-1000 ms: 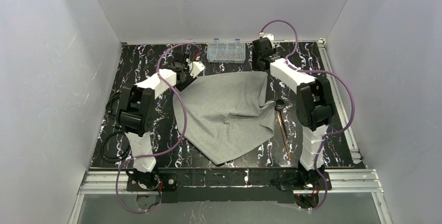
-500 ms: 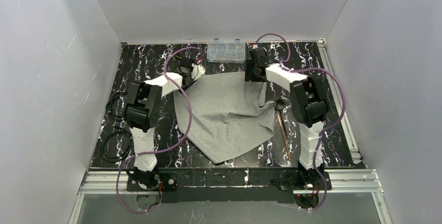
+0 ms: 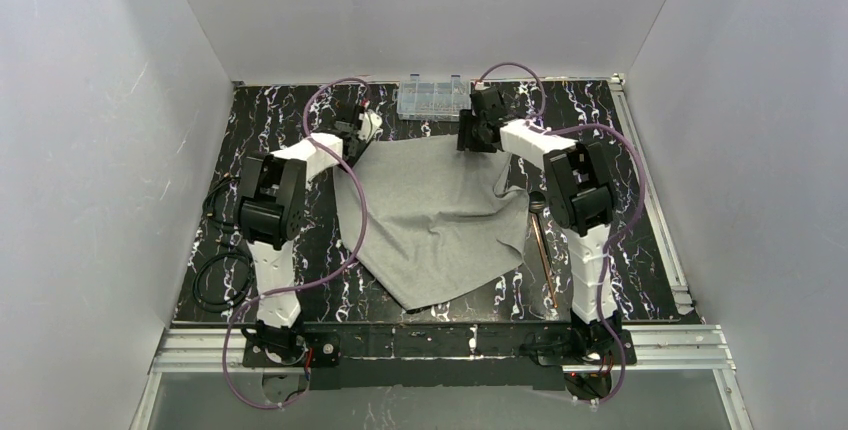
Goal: Fold the napkin into a case and place the utensils inside
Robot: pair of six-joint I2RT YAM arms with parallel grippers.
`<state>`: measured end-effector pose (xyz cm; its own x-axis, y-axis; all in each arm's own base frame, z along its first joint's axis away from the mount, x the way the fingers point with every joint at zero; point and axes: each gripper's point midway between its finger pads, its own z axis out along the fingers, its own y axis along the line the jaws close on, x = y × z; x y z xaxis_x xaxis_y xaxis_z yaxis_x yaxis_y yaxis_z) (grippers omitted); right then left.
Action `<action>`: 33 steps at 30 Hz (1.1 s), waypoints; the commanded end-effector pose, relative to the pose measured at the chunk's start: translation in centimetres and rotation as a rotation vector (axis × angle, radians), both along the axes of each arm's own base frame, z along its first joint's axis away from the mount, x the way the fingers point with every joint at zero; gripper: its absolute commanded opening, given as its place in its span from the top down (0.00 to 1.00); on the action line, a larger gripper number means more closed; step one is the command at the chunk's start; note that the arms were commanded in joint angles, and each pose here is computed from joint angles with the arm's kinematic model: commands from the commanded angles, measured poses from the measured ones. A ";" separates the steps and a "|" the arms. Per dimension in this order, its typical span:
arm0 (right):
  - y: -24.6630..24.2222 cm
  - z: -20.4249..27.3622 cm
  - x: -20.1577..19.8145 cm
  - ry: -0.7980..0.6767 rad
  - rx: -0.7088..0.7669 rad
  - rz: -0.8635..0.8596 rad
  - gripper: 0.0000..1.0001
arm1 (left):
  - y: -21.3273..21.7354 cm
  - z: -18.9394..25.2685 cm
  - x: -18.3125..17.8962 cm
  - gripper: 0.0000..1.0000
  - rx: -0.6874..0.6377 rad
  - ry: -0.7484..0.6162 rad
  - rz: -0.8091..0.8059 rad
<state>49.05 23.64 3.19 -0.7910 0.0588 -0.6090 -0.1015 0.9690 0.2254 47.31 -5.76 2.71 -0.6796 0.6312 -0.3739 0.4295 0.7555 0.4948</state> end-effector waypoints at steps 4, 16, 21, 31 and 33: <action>-0.3 -0.1 1.8 -0.004 -0.014 -0.008 0.38 | 1.0 0.7 -1.1 0.61 -0.071 0.049 0.034; -4.2 6.0 3.1 -0.106 -0.041 -0.030 0.34 | -8.3 7.3 -8.2 0.52 -0.491 0.181 -0.201; -3.5 7.5 1.1 -0.100 0.023 0.008 0.32 | -7.8 4.5 -9.6 0.52 -0.409 0.254 -0.249; 2.0 5.5 -8.2 0.032 0.022 0.085 0.30 | -7.6 2.0 -14.2 0.52 -0.346 0.417 -0.446; 3.5 5.3 -9.9 0.014 0.055 0.107 0.30 | -7.2 2.0 -14.0 0.53 -0.309 0.421 -0.461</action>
